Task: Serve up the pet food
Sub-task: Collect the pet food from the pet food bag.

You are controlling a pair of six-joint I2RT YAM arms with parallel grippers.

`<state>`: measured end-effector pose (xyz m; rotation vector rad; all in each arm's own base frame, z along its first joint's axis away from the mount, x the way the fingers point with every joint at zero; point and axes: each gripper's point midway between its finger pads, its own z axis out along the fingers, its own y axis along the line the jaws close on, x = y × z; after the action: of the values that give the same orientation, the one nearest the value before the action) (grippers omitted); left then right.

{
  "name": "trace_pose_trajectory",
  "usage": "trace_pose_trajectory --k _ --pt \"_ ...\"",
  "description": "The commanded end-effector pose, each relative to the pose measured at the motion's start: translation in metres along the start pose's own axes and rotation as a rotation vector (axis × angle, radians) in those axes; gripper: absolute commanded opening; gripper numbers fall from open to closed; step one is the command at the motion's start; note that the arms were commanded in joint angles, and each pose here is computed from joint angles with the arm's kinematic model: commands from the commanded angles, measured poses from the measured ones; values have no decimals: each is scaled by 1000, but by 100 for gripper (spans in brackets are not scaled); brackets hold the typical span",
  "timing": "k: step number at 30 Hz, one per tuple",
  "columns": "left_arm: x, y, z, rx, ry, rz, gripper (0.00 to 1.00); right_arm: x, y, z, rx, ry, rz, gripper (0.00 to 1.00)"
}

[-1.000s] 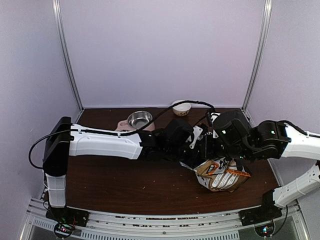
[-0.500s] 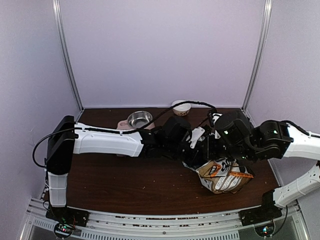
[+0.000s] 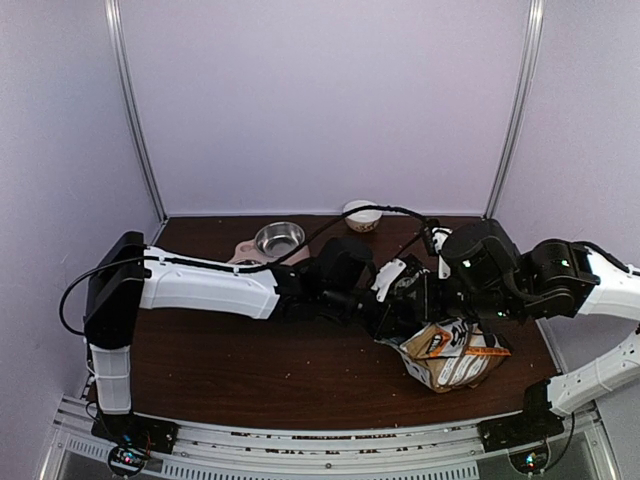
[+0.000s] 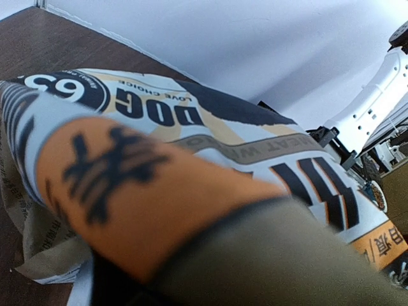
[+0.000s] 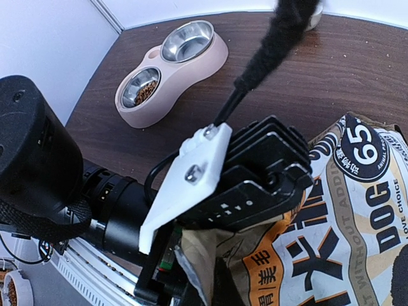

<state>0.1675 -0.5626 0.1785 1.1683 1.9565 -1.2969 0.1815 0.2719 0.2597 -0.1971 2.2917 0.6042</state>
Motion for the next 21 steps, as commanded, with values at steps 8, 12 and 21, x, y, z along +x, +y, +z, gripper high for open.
trace_pose_trajectory --k 8,12,21 --pt "1 -49 -25 140 -23 -58 0 -30 21 -15 -109 -108 86 0" --pt "3 -47 -35 136 -32 -140 0 -30 20 -15 -107 -109 86 0" --pt "-4 -29 -64 133 -97 -383 0 -30 19 -14 -103 -107 87 0"
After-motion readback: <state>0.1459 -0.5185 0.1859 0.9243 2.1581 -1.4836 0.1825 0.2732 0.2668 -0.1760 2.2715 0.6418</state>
